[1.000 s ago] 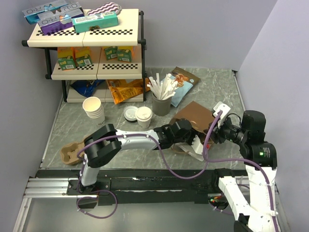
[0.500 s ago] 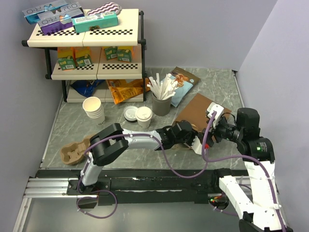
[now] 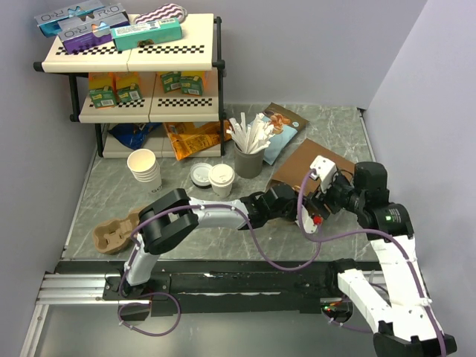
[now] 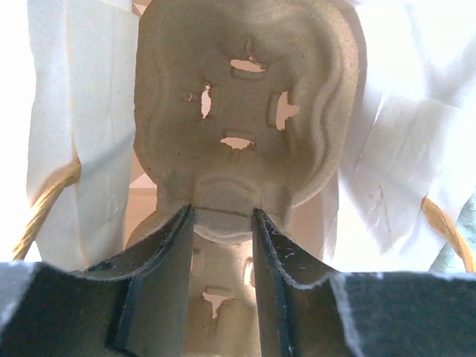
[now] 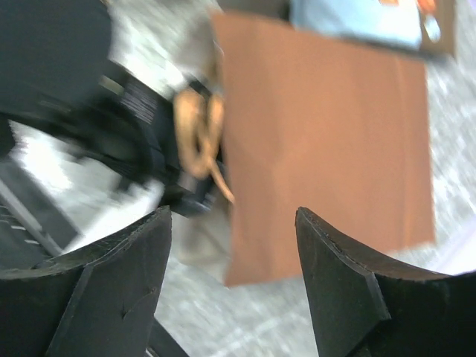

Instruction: Pack the takeout coffee

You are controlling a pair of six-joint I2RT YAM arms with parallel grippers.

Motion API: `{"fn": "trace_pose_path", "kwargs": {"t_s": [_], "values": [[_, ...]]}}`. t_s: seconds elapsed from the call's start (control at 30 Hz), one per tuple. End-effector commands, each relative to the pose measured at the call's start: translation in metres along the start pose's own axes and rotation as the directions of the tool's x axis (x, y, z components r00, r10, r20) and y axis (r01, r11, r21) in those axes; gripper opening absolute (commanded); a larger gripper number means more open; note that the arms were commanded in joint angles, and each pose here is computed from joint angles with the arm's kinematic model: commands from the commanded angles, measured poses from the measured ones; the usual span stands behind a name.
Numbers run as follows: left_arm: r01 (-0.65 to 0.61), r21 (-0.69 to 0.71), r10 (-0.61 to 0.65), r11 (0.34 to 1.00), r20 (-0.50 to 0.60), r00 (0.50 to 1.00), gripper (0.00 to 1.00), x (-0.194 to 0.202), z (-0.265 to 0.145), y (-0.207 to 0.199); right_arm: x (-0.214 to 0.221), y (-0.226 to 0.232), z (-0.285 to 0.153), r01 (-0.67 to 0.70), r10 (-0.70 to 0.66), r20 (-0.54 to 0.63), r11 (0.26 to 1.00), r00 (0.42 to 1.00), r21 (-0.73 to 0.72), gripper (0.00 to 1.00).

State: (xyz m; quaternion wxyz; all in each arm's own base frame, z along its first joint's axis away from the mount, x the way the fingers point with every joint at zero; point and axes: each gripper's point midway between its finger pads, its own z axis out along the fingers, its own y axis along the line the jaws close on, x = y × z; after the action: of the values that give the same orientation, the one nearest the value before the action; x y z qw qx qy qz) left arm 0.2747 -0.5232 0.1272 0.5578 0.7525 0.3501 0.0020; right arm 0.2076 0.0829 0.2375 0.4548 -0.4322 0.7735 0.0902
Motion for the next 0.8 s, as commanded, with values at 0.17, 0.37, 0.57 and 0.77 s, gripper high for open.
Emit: {"fn": "trace_pose_path", "kwargs": {"t_s": [0.17, 0.37, 0.57, 0.77], "values": [[0.022, -0.055, -0.022, 0.998, -0.006, 1.000, 0.01, 0.022, 0.001, -0.012, 0.030, -0.030, 0.009, 0.073, -0.052, -0.137, 0.986, 0.989, 0.149, 0.74], [0.042, -0.201, -0.039, 0.979, 0.019, 0.999, 0.01, 0.027, 0.000, -0.002, 0.041, -0.011, 0.025, 0.109, -0.100, -0.157, 0.993, 0.983, 0.051, 0.75], [0.052, -0.215, -0.056, 0.975, -0.016, 0.998, 0.01, 0.037, -0.011, -0.014, 0.048, -0.010, 0.039, 0.125, -0.116, -0.174, 0.991, 0.978, 0.044, 0.76], [0.107, -0.209, -0.123, 0.972, -0.065, 0.990, 0.01, 0.043, -0.041, -0.013, 0.044, -0.002, 0.051, 0.112, -0.110, -0.146, 0.994, 0.983, 0.007, 0.76]]}}
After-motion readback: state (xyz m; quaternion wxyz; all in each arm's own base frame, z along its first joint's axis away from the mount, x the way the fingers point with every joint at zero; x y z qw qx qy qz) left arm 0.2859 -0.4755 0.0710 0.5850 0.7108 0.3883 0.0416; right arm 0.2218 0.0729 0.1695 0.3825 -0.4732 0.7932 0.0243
